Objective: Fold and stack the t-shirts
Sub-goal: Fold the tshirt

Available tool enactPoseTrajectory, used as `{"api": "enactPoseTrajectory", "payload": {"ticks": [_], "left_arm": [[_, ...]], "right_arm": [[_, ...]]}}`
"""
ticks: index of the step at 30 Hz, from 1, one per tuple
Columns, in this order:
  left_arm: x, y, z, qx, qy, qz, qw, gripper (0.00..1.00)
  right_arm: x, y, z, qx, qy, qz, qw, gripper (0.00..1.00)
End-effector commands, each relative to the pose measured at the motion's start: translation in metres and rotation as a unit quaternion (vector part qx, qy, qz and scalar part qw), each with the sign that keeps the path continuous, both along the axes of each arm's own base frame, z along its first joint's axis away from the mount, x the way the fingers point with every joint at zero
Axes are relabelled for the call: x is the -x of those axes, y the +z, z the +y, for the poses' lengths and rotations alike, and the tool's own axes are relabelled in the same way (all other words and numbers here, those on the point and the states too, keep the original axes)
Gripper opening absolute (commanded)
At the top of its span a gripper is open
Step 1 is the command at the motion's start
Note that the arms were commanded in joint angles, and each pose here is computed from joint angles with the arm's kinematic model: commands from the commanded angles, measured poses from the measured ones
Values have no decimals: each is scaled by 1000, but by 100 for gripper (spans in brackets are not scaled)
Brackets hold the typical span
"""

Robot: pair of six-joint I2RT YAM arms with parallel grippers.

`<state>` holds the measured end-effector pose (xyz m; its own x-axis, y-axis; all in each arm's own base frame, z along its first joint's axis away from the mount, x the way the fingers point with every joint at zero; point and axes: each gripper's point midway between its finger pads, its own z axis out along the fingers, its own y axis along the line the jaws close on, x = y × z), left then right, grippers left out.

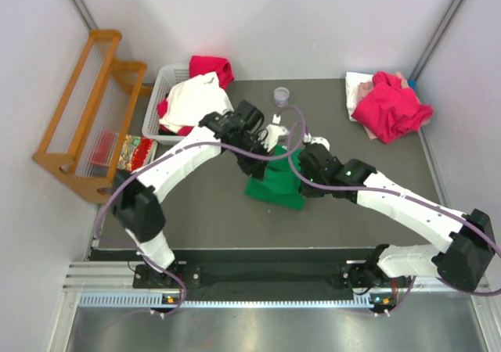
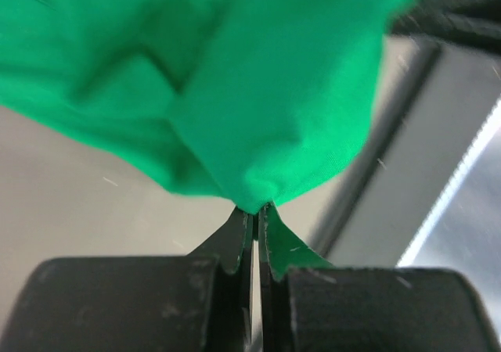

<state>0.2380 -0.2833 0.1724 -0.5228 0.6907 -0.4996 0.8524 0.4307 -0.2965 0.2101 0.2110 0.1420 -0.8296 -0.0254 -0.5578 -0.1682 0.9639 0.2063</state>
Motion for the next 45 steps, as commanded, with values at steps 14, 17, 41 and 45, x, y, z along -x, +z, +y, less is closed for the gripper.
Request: {"api": "enactPoseTrajectory", "payload": {"ticks": [14,17,41,45], "left_arm": [[-121,-34,-12,-4,59,-23,998,0],[-123,-38,-12,-3,62,-21,998,0],[-209,-131,19,-47,164,-10,985,70],[-216,-111,18,-28,172,-25,984,77]], "right_arm": [[-99,-10,11,-25,-7,-43,999,0],[-126,-16,10,-22,-11,-46,999,0],[-202,-67,3,-4,-12,-12,1000,27],[-216,-61,-3,6,-23,-16,1000,58]]}}
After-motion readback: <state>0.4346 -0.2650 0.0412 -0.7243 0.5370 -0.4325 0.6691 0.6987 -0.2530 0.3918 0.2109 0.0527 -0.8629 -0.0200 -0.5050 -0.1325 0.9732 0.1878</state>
